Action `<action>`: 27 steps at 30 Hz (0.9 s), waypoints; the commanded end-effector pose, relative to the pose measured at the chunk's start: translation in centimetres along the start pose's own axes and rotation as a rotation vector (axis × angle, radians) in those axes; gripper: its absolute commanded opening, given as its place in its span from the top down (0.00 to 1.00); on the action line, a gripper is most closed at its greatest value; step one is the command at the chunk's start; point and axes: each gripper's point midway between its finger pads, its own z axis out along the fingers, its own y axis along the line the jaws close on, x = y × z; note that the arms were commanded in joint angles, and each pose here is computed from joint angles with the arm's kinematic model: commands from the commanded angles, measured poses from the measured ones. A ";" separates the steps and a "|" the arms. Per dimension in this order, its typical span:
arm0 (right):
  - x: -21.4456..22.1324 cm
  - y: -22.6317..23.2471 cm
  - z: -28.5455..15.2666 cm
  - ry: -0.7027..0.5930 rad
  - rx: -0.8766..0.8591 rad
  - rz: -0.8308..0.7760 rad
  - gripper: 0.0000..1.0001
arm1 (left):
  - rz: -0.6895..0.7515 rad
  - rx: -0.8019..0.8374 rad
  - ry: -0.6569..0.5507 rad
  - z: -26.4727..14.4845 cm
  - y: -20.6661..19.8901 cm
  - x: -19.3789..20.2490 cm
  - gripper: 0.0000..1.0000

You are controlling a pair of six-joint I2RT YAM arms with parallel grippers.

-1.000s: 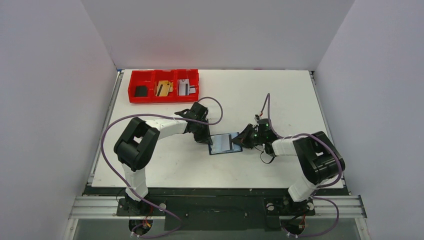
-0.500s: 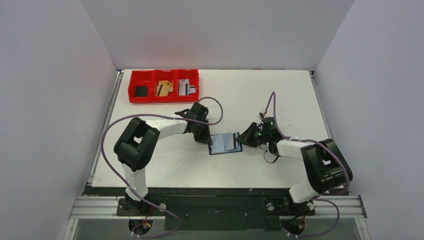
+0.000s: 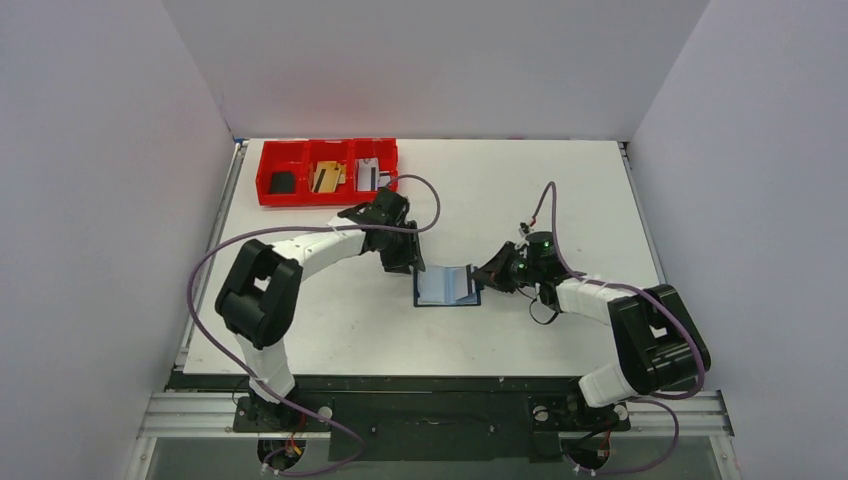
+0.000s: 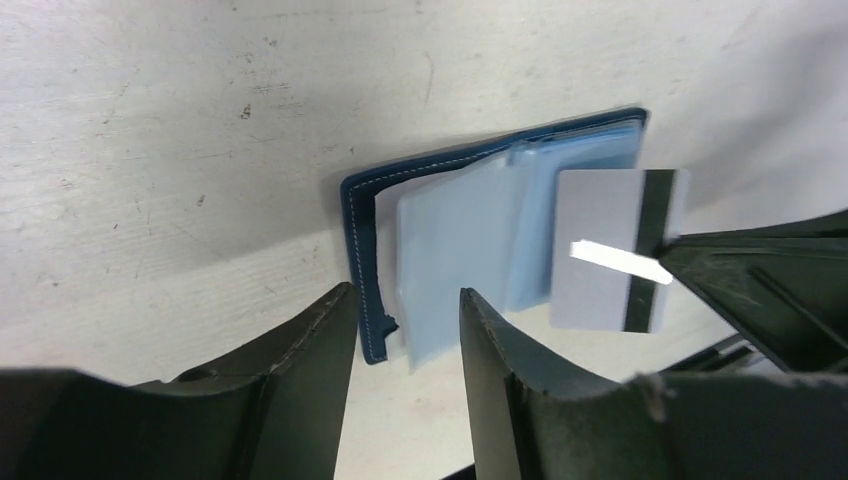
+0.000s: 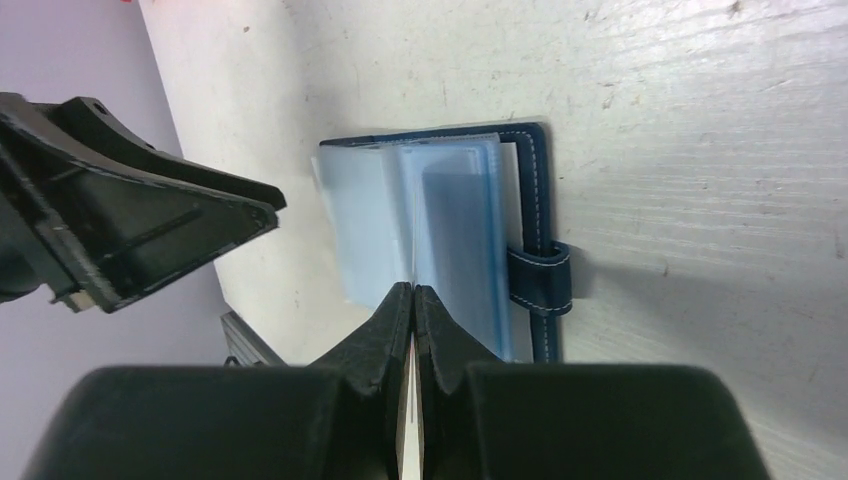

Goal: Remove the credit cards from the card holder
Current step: Remove the credit card from the card holder.

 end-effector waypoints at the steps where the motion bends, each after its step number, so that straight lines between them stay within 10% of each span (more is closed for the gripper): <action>1: -2.1 4.3 -1.0 -0.048 -0.132 -0.016 1.00 | -0.015 0.193 -0.075 -4.5 -3.5 -2.7 0.59; 27: -2.9 14.3 -2.7 -0.007 -0.471 0.100 1.00 | -0.154 0.800 -0.023 -10.2 -8.8 -3.1 0.57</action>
